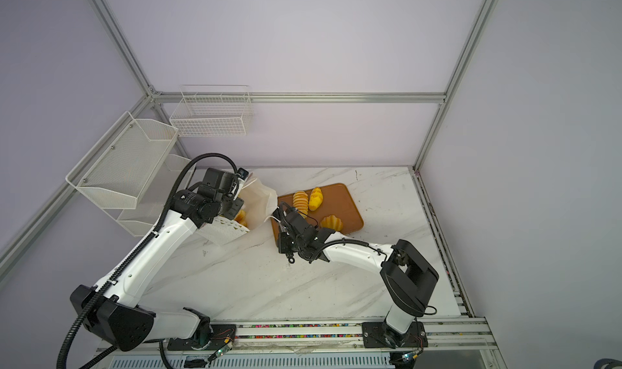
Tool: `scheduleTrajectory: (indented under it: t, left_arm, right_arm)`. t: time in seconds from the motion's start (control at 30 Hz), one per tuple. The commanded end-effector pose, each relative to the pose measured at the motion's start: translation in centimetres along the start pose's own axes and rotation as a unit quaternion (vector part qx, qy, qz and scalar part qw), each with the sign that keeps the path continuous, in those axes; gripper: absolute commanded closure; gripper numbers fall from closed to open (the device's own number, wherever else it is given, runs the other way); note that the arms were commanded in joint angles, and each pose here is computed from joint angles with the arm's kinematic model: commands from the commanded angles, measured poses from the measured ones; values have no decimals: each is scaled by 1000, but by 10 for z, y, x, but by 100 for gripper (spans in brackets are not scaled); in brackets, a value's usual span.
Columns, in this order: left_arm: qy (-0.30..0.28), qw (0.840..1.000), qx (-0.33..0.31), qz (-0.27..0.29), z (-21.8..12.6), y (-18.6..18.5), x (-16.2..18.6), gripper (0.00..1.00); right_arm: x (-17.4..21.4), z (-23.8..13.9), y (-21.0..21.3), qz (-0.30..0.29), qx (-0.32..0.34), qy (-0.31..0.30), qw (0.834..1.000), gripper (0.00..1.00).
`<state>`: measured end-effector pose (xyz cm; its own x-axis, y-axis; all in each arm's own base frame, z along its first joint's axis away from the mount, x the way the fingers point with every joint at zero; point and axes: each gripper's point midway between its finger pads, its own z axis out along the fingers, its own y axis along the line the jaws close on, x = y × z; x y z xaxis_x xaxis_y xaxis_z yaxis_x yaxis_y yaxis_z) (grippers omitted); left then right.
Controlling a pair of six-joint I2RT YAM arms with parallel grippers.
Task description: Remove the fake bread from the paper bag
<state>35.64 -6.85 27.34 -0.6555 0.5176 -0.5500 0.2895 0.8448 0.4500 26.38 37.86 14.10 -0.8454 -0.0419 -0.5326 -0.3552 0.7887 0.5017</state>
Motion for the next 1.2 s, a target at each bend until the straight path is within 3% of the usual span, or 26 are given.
scheduleTrajectory:
  t: [0.0, 0.4, 0.73, 0.93, 1.17]
  left_arm:
    - [-24, 1000, -4, -10, -5, 9, -4, 100]
    - [-40, 999, -10, -18, -8, 20, -7, 100]
    - [-54, 998, 9, -6, -9, 11, -4, 100]
    - [-72, 997, 20, 21, -13, 3, -8, 100]
    - [-85, 994, -51, 50, -12, 23, -21, 100]
  right_arm:
    - [-8, -18, -7, -20, 36, -15, 999, 100]
    - [-16, -62, -45, -46, 134, -24, 990, 100]
    - [-31, -111, -37, -75, 157, -16, 985, 100]
    - [-43, -130, 0, -104, 92, -12, 990, 100]
    - [-29, -123, 49, -124, -3, 11, 992, 100]
